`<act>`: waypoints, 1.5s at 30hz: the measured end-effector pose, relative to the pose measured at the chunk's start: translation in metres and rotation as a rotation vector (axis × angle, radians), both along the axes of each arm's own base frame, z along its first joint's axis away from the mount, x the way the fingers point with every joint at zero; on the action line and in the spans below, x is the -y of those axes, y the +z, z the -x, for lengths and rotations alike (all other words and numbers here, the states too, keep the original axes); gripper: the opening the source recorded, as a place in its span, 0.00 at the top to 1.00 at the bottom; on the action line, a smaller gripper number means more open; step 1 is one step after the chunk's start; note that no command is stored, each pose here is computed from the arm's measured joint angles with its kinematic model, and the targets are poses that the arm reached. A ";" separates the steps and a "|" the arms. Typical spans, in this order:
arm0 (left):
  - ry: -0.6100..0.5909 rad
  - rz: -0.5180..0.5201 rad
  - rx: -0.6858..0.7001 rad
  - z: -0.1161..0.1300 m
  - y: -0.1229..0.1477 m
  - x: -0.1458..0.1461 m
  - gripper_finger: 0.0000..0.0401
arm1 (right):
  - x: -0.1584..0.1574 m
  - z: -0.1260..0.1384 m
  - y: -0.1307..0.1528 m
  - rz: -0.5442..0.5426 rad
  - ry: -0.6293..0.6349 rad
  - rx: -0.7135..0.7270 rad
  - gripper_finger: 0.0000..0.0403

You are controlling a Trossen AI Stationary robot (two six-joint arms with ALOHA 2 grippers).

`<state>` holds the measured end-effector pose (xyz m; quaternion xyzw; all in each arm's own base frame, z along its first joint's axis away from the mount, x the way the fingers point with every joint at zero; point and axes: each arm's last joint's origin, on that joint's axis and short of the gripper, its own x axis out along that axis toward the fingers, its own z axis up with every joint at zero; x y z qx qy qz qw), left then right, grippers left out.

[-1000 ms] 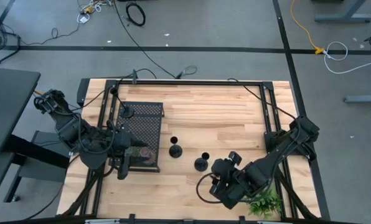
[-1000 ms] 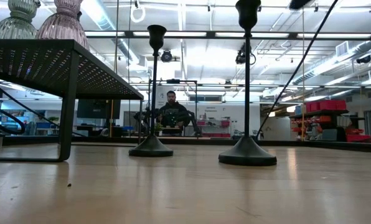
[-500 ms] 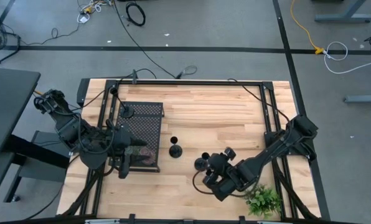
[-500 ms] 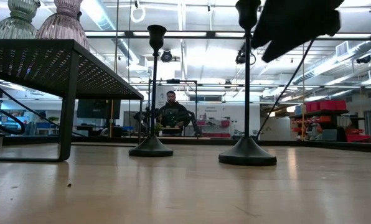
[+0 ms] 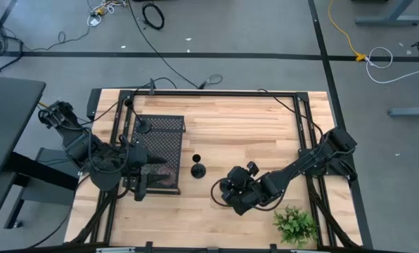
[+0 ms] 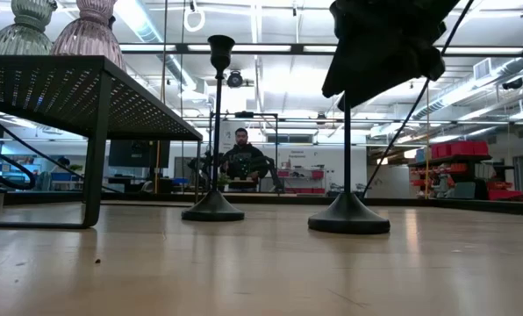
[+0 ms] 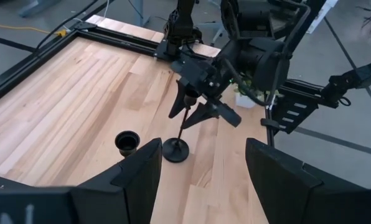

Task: Pick & Place candle stick holders
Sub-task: Put the right black candle holder on the shelf

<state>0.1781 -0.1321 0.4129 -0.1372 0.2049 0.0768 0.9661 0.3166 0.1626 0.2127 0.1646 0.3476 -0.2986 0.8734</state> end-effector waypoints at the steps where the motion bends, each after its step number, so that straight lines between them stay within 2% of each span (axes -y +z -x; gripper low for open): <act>1: -0.001 -0.001 0.000 0.000 0.000 0.000 0.42 | 0.001 -0.001 0.000 0.000 0.004 -0.003 0.62; 8: -0.001 -0.002 -0.001 0.000 0.000 0.000 0.42 | 0.003 -0.005 0.001 0.017 0.056 -0.009 0.95; 9: -0.001 -0.002 -0.001 0.000 0.000 0.000 0.42 | 0.003 -0.006 0.001 0.019 0.062 -0.009 0.97; 18: 0.012 -0.008 0.004 0.000 0.000 0.000 0.42 | 0.001 -0.007 0.004 0.014 0.091 -0.016 0.98; 27: 0.022 -0.013 0.009 0.000 0.000 -0.001 0.42 | 0.003 -0.004 0.027 0.001 0.126 0.032 0.98; 36: 0.026 -0.012 0.010 0.000 0.000 -0.001 0.42 | 0.011 0.010 0.070 -0.038 0.171 0.155 0.99; 45: 0.029 -0.012 0.012 0.000 0.000 -0.001 0.42 | 0.019 0.025 0.127 -0.067 0.253 0.421 0.99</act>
